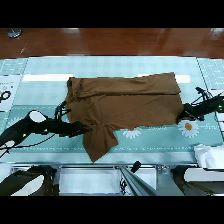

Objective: Fold the shirts.

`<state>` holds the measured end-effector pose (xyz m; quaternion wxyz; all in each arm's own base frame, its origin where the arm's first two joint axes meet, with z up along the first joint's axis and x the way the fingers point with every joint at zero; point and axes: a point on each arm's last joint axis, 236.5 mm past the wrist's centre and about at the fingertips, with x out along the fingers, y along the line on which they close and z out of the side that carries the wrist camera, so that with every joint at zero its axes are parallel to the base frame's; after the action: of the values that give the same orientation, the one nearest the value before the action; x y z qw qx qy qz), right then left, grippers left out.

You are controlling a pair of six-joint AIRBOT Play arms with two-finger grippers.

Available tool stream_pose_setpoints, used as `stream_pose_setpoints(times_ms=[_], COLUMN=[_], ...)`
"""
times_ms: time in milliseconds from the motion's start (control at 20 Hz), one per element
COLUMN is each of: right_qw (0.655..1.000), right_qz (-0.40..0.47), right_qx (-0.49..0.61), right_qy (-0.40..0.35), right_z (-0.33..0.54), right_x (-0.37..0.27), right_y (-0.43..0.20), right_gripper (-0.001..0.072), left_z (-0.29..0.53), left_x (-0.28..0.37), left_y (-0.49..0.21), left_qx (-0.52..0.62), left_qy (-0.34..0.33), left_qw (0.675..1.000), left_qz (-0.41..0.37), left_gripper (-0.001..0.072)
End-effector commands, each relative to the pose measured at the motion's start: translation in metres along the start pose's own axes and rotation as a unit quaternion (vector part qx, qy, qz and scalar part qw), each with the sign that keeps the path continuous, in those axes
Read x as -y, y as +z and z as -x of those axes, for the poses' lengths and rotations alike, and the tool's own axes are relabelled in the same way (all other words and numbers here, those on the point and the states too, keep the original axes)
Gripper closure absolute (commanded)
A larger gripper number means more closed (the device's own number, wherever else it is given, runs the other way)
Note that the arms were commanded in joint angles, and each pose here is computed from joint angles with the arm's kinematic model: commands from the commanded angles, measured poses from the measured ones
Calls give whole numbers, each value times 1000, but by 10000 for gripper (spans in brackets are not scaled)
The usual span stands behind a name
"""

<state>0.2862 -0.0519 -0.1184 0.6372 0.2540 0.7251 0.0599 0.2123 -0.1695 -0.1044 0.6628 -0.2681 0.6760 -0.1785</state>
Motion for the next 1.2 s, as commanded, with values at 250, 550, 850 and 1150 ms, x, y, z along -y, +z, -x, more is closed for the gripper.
stream_pose_setpoints(times_ms=[250,550,850,1150], right_qw=[990,949,924,934], right_qz=[31,65,78,51], right_qx=[140,306,370,350], right_qy=[7,44,48,51], right_z=[59,127,153,121], right_x=[-39,-102,-148,-134], right_y=[58,143,213,243], right_gripper=[685,686,686,685], left_z=[73,135,117,114], left_x=[50,73,67,68], left_y=[90,181,242,297], left_qx=[130,254,245,256], left_qy=[-29,-26,-31,-37], left_qw=[988,963,966,964], left_qz=[-76,-92,-71,-69], left_gripper=[680,680,680,680])
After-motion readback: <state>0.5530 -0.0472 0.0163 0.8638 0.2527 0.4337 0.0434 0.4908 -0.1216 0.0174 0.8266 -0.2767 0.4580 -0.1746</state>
